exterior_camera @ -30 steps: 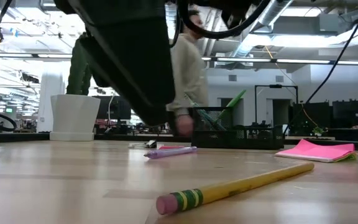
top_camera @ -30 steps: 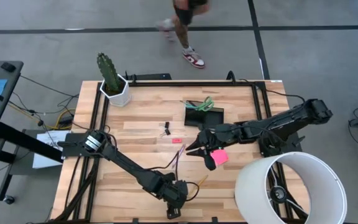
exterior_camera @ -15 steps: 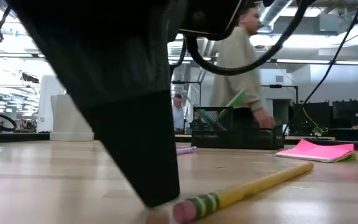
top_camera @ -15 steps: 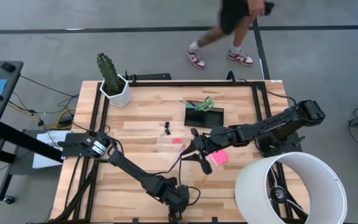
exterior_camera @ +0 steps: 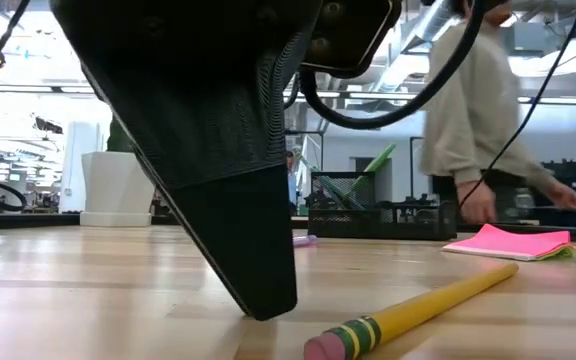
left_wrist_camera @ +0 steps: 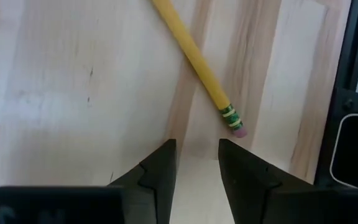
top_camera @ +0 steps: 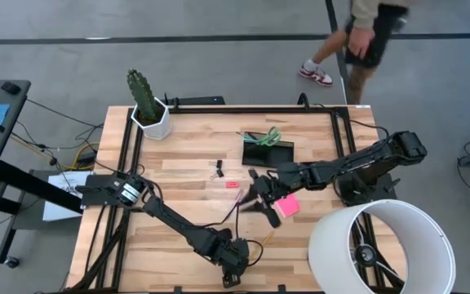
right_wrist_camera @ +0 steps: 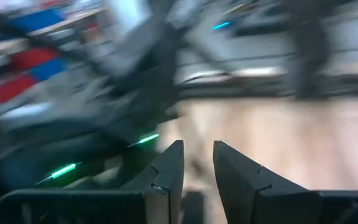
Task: Pick and place office supplies into organizer
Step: Put the yellow pencil into the black desk organizer, then put the purple pen into the black desk organizer
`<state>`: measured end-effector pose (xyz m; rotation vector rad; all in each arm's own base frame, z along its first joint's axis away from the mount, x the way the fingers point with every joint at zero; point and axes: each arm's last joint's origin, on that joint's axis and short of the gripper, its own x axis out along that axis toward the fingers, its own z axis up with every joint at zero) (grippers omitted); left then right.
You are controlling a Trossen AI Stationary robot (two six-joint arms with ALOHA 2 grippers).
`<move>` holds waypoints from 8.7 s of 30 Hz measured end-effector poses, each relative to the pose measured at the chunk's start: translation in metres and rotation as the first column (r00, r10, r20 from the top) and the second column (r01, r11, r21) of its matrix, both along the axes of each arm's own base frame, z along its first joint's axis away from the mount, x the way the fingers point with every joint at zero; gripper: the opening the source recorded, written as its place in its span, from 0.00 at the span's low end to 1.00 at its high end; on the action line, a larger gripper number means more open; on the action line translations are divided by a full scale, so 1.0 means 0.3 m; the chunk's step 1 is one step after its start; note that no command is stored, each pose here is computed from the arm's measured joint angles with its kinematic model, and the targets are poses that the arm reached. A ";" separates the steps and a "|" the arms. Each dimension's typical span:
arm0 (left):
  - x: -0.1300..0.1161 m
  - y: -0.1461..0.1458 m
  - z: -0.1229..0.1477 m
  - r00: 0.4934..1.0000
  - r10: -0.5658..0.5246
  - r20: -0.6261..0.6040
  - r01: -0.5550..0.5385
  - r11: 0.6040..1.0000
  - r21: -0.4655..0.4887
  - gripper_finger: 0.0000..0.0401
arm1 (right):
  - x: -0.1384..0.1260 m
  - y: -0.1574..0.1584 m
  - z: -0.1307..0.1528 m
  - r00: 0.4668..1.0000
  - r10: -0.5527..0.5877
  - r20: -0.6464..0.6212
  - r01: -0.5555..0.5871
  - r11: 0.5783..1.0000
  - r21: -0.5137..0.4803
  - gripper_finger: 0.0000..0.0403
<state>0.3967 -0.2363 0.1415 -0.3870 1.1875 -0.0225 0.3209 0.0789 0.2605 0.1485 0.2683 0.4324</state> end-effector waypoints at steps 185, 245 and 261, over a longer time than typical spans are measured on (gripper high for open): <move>-0.472 0.880 0.742 0.950 0.182 -0.255 0.057 0.699 0.712 0.28 | 0.269 -0.688 -0.138 0.405 -0.471 -0.784 -0.410 0.673 -0.615 0.27; -0.603 0.616 0.840 0.771 0.593 0.233 -0.634 0.680 0.368 0.28 | 0.215 -0.452 -0.333 0.795 0.552 -0.251 -0.606 0.734 -0.307 0.27; -0.598 0.622 0.836 0.774 0.585 0.240 -0.628 0.667 0.401 0.28 | 0.254 -0.389 -0.539 0.795 0.576 -0.189 -0.606 0.743 -0.284 0.27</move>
